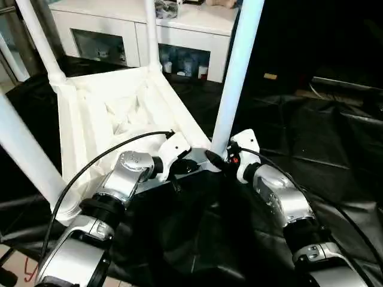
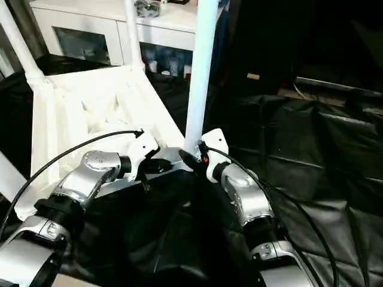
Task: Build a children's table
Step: Rotate leg to tighten
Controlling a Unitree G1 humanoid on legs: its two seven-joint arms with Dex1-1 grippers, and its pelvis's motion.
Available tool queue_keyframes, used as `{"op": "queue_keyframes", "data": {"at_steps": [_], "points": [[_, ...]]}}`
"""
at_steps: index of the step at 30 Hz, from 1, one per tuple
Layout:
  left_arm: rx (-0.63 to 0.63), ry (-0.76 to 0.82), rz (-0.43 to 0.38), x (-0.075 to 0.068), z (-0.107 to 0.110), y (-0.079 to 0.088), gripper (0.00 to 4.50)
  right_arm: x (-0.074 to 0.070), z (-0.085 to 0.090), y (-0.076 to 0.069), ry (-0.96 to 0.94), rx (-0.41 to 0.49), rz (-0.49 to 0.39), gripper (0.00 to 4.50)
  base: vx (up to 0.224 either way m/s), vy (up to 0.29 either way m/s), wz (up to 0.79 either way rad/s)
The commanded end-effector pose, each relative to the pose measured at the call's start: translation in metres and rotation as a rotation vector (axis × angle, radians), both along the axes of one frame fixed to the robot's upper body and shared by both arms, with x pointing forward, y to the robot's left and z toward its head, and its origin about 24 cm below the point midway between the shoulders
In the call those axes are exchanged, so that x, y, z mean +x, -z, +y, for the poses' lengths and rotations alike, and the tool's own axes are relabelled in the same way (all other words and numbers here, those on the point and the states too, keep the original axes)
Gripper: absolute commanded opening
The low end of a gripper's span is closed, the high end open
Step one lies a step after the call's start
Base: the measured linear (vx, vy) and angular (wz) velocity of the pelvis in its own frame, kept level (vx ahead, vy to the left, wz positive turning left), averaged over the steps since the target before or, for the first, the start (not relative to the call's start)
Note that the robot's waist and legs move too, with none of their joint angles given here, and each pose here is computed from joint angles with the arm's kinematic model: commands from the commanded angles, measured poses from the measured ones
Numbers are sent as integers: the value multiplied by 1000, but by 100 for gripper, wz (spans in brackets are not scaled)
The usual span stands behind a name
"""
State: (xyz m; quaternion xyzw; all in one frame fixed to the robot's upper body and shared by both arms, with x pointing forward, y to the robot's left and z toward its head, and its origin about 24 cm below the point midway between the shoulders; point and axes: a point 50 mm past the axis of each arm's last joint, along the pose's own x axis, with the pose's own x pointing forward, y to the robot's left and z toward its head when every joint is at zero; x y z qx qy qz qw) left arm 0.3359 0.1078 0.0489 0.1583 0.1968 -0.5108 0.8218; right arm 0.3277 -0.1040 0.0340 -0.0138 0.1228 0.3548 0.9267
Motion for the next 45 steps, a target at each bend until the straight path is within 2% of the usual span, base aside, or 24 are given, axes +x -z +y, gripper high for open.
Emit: {"op": "queue_keyframes", "data": {"at_steps": [1, 7, 9, 12, 14, 20, 21, 29, 35, 40, 45], "points": [[-66, 141, -63, -5, -20, -14, 0, -18, 36, 1, -291, 21, 11, 380, 0, 0, 0], [-62, 260, -27, -15, -2, -13, 0, -22, 17, -6, -411, 12, 8, 380, 0, 0, 0], [-51, 321, 0, -20, 12, -14, 0, -27, 2, -8, -500, -7, 27, 380, 0, 0, 0], [-50, 347, 12, -22, 18, -15, 0, -29, -5, -9, -539, -26, 36, 380, 0, 0, 0], [-54, 377, 47, -25, 28, -15, 0, -31, -12, -10, -580, -53, 43, 380, 0, 0, 0], [-65, 401, 80, -28, 34, -15, 0, -33, -15, -12, -620, -45, 53, 380, 0, 0, 0], [-65, 401, 80, -28, 34, -15, 0, -33, -15, -12, -620, -45, 53, 356, 0, 0, 0], [-70, 395, 69, -28, 33, -14, 0, -37, -9, -10, -634, 3, 64, 291, 0, 0, 0], [-48, 205, -7, -11, 23, -12, 0, -23, -1, 3, -376, -24, 27, 267, 0, 0, 0], [-55, 27, -60, 6, -1, -13, 0, -11, 11, 19, -71, -14, 85, 265, 0, 0, 0], [-93, -45, -89, 12, -22, -18, 0, -8, 25, 20, -11, -5, 92, 265, 0, 0, 0]]}}
